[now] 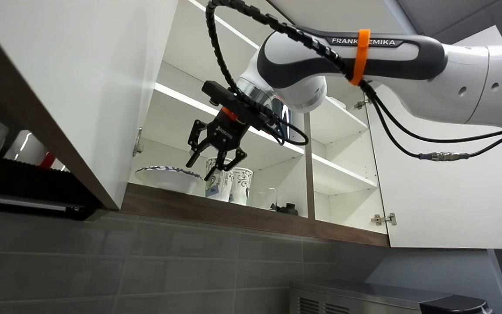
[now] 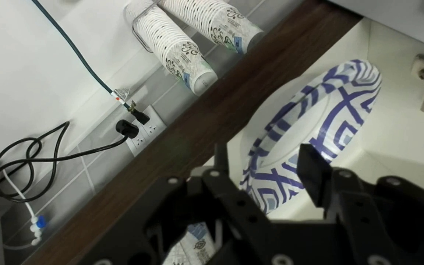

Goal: Individually move the paper bowls to the counter

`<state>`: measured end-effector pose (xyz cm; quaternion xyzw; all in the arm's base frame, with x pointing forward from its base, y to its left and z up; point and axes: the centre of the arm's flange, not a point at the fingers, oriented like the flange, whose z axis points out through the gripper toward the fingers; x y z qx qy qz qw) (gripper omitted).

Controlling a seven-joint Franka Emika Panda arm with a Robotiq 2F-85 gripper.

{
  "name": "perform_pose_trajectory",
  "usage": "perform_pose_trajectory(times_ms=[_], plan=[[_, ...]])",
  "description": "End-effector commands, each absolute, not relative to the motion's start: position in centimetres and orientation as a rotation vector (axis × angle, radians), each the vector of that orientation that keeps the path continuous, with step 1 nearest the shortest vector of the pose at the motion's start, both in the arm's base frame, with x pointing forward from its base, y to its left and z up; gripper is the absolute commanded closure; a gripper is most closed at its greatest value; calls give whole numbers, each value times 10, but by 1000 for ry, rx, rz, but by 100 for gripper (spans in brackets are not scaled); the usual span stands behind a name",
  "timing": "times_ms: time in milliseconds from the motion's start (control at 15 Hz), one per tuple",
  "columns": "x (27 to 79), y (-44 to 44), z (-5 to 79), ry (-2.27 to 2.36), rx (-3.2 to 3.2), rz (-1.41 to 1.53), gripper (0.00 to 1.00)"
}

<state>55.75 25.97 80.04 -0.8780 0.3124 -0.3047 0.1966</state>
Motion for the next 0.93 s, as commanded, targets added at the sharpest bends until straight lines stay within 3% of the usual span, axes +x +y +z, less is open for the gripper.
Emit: perform_pose_trajectory(times_ms=[0,67,267,400,533,867], plan=[[571,271,806,917,-2459,-825,62],[572,271,805,918,-2458,-824,69],[572,270,807,917,-2456,-831,68],[571,269,808,920,-2457,-836,61],[569,267,809,926,-2467,-840,62],[568,265,809,941,-2509,-843,81]])
